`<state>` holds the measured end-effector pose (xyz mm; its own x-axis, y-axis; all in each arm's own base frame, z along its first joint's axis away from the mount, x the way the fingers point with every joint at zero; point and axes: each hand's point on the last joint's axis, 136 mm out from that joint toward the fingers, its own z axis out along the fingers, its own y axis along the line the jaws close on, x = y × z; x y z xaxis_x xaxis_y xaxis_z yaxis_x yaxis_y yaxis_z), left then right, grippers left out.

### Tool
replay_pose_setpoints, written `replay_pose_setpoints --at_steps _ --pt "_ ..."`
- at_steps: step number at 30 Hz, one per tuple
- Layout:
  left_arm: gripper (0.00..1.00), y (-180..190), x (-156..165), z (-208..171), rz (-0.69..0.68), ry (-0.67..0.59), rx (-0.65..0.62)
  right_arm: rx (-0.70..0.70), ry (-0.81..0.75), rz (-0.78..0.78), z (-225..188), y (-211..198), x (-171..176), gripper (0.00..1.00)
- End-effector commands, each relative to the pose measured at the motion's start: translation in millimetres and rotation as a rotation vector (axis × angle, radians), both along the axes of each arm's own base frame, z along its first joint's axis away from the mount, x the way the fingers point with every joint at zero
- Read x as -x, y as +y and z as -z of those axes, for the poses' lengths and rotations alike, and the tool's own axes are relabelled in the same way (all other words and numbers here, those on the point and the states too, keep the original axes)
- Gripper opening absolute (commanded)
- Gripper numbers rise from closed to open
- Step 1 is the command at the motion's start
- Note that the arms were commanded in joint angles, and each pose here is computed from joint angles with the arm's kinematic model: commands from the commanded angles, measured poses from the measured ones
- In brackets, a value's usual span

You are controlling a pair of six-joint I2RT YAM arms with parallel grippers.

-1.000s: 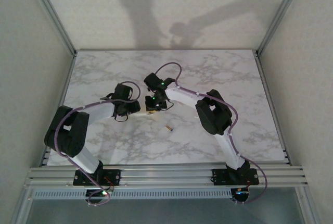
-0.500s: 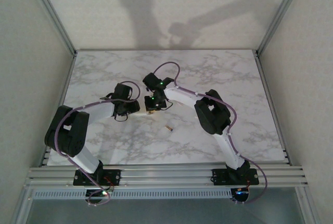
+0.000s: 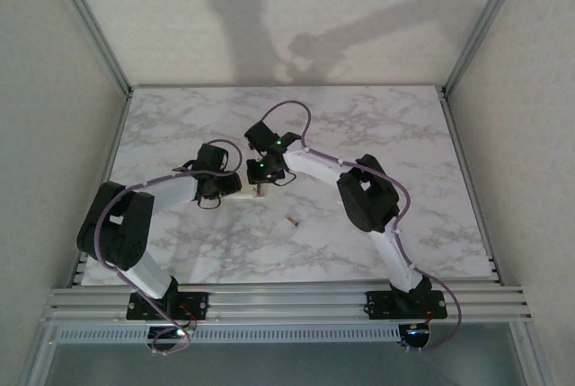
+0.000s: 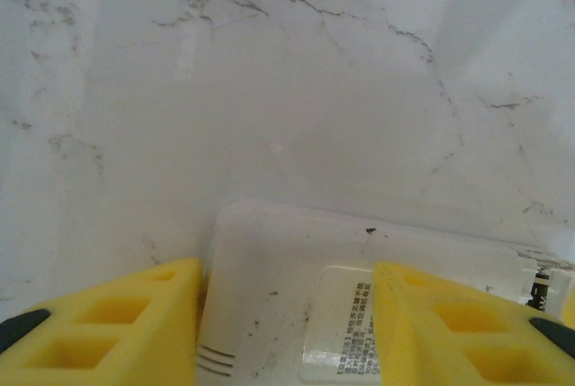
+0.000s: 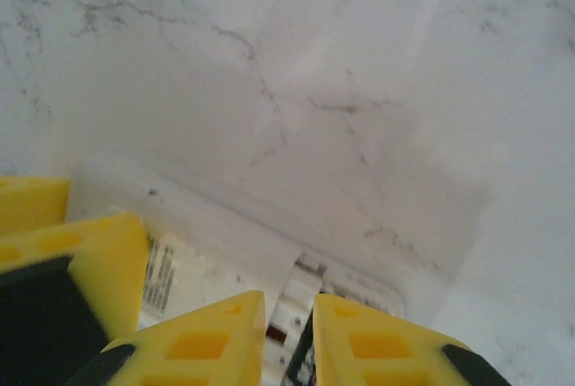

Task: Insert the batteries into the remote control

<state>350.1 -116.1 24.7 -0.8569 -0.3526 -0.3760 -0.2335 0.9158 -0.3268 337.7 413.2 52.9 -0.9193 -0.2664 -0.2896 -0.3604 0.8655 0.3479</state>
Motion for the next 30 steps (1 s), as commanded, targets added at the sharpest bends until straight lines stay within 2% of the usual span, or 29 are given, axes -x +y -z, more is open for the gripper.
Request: replay_pose_setpoints --at_steps 1,5,12,22,25,30 --pt "0.49 -7 9 20 0.033 0.055 0.017 -0.074 -0.016 0.025 -37 -3 8 0.23" --pt "0.49 -8 8 17 0.032 0.049 0.02 -0.078 -0.001 0.043 -37 -9 15 0.21" --pt "0.49 -8 7 15 0.033 0.046 0.019 -0.057 0.039 0.032 -8 -6 17 0.1" --pt "0.49 -7 8 17 0.032 0.053 0.014 -0.01 0.136 0.031 47 -6 29 0.08" --pt "0.49 -7 7 16 0.03 0.05 0.014 -0.017 0.122 0.021 36 -5 27 0.08" --pt "0.51 -6 6 11 0.02 0.037 0.012 -0.057 0.025 0.014 -23 -9 21 0.11"
